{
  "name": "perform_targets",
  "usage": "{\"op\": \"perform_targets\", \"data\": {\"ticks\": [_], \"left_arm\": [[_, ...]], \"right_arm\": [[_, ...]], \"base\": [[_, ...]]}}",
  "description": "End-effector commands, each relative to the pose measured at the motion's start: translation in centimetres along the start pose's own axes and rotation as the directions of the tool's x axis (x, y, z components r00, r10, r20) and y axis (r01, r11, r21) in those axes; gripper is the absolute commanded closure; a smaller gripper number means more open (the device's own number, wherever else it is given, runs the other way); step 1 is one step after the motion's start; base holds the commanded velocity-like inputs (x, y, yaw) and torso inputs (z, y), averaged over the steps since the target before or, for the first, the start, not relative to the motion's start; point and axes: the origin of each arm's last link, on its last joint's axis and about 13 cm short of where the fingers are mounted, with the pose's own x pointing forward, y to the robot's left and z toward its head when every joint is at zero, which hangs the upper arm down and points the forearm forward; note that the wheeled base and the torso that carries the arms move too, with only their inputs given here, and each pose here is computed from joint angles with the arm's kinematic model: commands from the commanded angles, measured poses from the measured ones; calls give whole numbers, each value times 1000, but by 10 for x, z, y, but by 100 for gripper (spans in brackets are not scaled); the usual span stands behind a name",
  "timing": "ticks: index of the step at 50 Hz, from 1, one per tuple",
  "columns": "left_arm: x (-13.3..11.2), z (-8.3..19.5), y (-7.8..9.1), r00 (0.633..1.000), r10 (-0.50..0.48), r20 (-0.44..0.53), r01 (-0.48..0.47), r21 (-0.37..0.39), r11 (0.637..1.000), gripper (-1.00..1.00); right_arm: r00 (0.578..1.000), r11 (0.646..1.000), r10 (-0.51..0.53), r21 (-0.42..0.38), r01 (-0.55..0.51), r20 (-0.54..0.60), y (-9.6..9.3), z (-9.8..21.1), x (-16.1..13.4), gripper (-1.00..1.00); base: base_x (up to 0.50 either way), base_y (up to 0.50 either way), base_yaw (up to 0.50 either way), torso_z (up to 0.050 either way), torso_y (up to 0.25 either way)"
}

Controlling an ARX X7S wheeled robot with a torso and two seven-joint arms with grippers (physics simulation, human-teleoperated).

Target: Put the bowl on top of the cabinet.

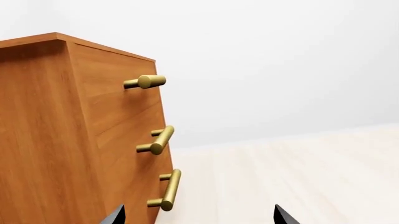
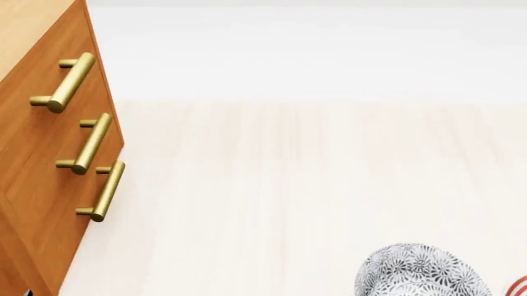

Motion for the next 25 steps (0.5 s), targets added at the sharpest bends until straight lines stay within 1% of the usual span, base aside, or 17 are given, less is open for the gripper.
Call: {"op": "perform_targets", "data": {"ticks": [1, 11, 20, 23, 25], "left_arm": [[0, 0, 0, 1000, 2, 0, -2, 2, 1000, -100], [0, -1, -1, 1000, 2, -1, -2, 5, 1000, -100], [0, -1, -1, 1000, 1, -2, -1, 6, 1000, -100], [0, -1, -1, 1000, 2, -1, -2, 6, 1000, -100], [0, -1, -1, 1000, 3, -1, -3, 5, 1000, -100]], "right_arm": [[998, 997, -65, 49, 64, 18, -7, 7, 1, -100], [994, 990, -109, 90, 106, 18, -12, 12, 0, -100], [990, 987, -135, 97, 131, 37, -14, 17, -3, -100], [991, 985, -132, 113, 130, 12, -15, 15, -1, -100], [989, 983, -146, 111, 143, 17, -15, 15, 0, -100]], "base": [[0, 0, 0, 0, 0], [0, 0, 0, 0, 0], [0, 0, 0, 0, 0], [0, 0, 0, 0, 0], [0, 0, 0, 0, 0]]}}
